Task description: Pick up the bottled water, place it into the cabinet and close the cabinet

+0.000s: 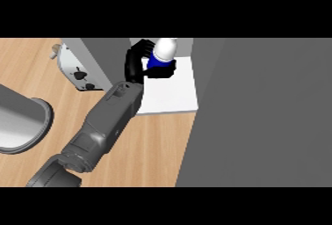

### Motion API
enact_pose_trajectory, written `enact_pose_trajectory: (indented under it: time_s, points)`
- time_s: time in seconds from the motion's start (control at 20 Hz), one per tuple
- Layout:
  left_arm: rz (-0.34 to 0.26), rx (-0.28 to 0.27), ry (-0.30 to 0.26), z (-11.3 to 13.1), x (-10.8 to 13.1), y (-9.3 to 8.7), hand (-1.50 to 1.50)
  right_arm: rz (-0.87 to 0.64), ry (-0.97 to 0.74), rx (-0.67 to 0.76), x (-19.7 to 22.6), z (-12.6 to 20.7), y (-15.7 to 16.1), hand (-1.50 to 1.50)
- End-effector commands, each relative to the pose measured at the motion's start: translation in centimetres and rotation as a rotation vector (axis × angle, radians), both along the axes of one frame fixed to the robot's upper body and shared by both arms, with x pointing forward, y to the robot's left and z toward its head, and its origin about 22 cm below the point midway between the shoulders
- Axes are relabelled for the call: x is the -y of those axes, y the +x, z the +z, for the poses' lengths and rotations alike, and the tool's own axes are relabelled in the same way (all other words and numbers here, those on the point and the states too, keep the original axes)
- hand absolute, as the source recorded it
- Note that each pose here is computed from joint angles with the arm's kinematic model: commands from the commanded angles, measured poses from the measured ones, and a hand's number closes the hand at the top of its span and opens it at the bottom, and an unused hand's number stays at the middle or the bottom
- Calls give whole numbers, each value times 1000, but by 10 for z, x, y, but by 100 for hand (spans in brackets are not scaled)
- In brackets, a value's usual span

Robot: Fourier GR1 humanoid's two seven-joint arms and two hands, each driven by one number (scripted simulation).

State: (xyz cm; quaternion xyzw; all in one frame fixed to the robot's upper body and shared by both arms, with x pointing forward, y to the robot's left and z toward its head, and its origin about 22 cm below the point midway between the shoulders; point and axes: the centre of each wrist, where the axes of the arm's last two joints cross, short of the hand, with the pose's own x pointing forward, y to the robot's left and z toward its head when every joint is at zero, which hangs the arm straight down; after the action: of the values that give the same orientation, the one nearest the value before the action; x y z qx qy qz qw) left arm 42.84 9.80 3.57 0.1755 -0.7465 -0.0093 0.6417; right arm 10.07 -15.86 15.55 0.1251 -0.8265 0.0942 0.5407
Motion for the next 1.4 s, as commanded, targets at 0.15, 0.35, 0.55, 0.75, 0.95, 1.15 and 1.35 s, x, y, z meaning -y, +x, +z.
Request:
enact_pose_trajectory:
  time_s: [0.15, 0.35, 0.55, 0.75, 0.95, 1.15, 1.35]
  points:
    - [57, 3, 92, -21, -10, -6, 150, 30, 29, 28, -2, 3, -13, -150]
    - [84, -22, 168, -10, -17, 2, -150, 16, 53, 21, 1, 13, -16, -150]
    - [99, -44, 257, -19, -18, -2, -150, 33, 12, 42, -2, 3, -9, -150]
    - [117, -29, 276, -33, -13, -10, -150, 20, -6, 40, 1, 5, -1, -150]
    - [146, -17, 263, -18, -14, -2, -150, 27, 25, 42, 7, 13, -12, -150]
    - [93, -9, 191, -32, -16, -10, -150, 41, 5, 27, -2, 4, -18, -150]
    - [0, 65, 134, -15, -15, -1, -150, 41, 29, 35, 8, 19, -15, -150]
